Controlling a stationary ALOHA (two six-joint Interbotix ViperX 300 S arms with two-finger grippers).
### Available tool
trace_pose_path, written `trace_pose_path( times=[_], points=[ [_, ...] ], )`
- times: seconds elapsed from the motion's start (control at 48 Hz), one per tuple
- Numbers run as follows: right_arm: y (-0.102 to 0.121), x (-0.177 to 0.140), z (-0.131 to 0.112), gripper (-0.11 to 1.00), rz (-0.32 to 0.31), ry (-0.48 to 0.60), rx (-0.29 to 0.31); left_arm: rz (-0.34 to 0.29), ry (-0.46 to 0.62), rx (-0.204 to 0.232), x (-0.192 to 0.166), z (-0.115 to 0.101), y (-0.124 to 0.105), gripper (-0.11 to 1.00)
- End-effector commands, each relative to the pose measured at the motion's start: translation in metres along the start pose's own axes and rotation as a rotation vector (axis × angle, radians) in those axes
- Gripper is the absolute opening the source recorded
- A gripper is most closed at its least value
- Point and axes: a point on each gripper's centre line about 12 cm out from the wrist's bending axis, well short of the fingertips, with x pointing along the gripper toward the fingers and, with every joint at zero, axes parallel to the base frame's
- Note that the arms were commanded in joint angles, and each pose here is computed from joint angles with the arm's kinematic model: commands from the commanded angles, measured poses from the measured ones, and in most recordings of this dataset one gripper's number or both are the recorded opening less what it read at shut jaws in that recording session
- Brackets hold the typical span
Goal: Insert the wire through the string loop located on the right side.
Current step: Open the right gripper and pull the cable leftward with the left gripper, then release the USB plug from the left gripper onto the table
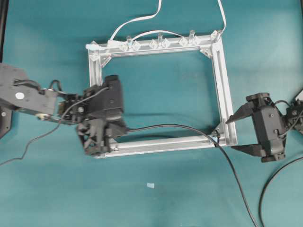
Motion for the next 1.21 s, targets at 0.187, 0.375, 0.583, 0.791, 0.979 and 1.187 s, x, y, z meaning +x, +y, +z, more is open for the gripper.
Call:
trace_pose_path(
  times=[0.187,0.375,0.583,0.791,0.979,1.187],
  points=[
    [0.001,-0.001,0.006,0.91,0.002,-0.024,0.002,-0.011,0.054,-0.093,-0.031,-0.037,-0.002,0.23],
    [0.001,-0.001,0.005,0.91,0.001,-0.024,0.002,-0.026,0.085,-0.145,-0.041,-0.061,-0.006,0.23],
    [0.001,-0.001,0.007,0.91,-0.002,-0.032,0.002,-0.026,0.138,-0.128,-0.038,-0.076,-0.012,0.23],
    [0.0,-0.001,0.007,0.91,-0.002,-0.035,0.0,-0.005,0.184,-0.126,-0.038,-0.082,-0.01,0.23],
    [0.0,-0.001,0.007,0.91,-0.003,-0.037,0.002,-0.001,0.186,-0.129,-0.039,-0.08,-0.009,0.23],
    [0.0,-0.001,0.007,0.91,-0.003,-0.035,0.002,0.0,0.187,-0.127,-0.039,-0.081,-0.009,0.32]
  ],
)
